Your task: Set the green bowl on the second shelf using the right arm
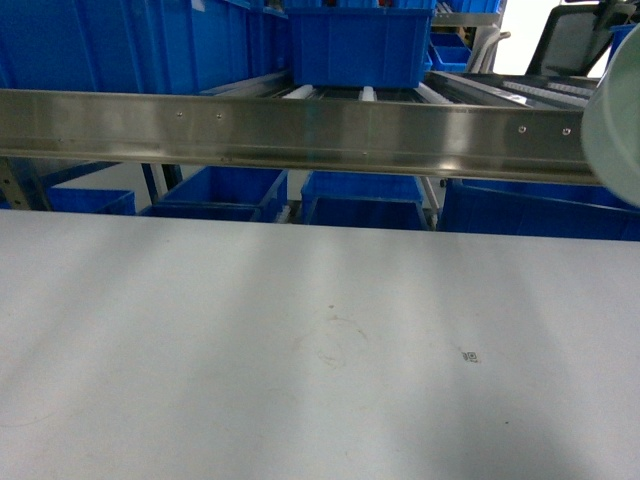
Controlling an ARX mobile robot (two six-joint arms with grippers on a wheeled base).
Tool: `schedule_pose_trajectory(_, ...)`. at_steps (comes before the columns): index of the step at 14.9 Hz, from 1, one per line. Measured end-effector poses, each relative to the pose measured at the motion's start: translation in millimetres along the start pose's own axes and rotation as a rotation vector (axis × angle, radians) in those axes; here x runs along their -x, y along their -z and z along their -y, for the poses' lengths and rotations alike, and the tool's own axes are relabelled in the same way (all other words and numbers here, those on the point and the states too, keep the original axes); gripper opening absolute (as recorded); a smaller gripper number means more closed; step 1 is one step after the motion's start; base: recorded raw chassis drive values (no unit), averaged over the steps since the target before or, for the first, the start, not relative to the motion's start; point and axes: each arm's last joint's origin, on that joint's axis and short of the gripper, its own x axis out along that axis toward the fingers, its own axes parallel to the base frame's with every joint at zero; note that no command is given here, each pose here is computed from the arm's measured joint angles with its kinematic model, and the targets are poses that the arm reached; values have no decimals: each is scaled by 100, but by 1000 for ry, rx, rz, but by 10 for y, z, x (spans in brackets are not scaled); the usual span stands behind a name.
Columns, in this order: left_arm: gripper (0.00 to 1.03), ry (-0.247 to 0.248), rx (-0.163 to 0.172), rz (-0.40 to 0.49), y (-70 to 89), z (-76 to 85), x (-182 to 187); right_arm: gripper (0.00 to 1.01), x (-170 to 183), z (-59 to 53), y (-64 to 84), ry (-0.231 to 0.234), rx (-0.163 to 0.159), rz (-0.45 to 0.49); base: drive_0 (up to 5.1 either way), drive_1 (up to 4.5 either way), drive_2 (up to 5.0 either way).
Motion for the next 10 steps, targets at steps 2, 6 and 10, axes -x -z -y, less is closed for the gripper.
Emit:
schedule_pose_trajectory(2,98,0,0,0,0,0,0,2,480,0,-263,14,-56,119,0,0,0)
schedule_pose_trajectory(6,98,0,0,0,0,0,0,2,1462,-42,-339,100,-101,290,0,0,0)
schedule_pose_trajectory(10,98,0,0,0,0,0,0,2,1741,-51,-242,144,-125,342,0,0,0)
